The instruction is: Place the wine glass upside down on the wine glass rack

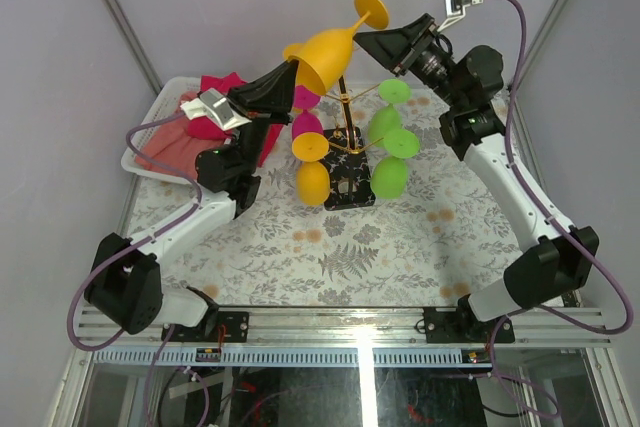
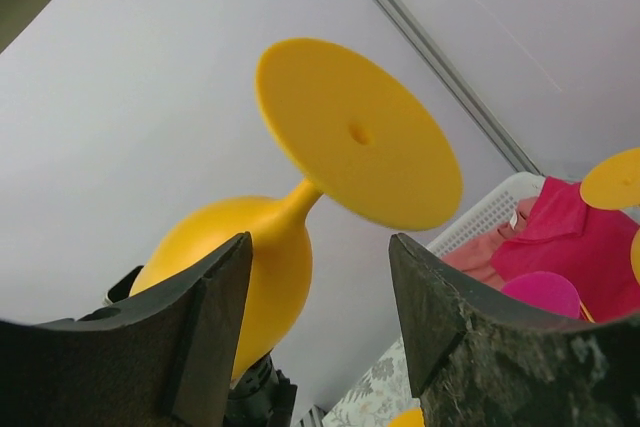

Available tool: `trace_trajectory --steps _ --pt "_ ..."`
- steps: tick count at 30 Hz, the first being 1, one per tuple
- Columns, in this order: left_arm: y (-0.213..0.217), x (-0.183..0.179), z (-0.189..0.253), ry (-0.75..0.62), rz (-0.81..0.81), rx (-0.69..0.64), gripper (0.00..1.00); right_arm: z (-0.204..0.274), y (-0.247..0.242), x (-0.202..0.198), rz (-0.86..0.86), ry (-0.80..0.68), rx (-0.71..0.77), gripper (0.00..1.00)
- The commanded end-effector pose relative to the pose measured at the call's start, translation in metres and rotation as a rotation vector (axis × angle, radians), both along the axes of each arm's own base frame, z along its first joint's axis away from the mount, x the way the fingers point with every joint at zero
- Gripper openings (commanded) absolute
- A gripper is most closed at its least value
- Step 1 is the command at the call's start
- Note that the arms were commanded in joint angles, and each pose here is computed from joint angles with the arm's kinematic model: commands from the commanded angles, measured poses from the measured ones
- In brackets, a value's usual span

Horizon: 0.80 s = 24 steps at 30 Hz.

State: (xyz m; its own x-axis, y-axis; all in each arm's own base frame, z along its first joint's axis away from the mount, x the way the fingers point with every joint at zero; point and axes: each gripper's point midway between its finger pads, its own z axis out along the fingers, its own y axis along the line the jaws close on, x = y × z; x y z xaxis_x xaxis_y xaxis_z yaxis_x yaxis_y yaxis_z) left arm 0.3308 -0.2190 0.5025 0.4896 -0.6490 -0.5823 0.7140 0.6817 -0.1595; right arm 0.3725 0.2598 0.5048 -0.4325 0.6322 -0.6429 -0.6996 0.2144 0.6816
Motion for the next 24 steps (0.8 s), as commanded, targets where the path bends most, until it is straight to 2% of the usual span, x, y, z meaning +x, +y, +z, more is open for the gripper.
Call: trace_trajectory --steps 1,8,17,23,24 --pt "0.006 -0.010 0.011 -0.060 0.012 -0.040 0.00 0.037 0.014 -0.013 0.028 -0.132 0.055 0.63" --pt "0.005 -0.006 0.011 -0.035 0.026 -0.014 0.00 0.051 0.022 -0.014 0.028 -0.172 0.093 0.62" --pt "0.005 -0.008 0.012 -0.050 0.023 -0.027 0.00 0.051 0.030 -0.014 0.035 -0.169 0.082 0.46" --pt "0.001 -0.009 0.011 -0.054 0.001 -0.015 0.00 0.050 0.032 -0.014 0.035 -0.169 0.081 0.23" --pt "0.001 -0.009 0.010 -0.053 -0.001 -0.012 0.03 0.051 0.032 -0.014 0.035 -0.170 0.081 0.19"
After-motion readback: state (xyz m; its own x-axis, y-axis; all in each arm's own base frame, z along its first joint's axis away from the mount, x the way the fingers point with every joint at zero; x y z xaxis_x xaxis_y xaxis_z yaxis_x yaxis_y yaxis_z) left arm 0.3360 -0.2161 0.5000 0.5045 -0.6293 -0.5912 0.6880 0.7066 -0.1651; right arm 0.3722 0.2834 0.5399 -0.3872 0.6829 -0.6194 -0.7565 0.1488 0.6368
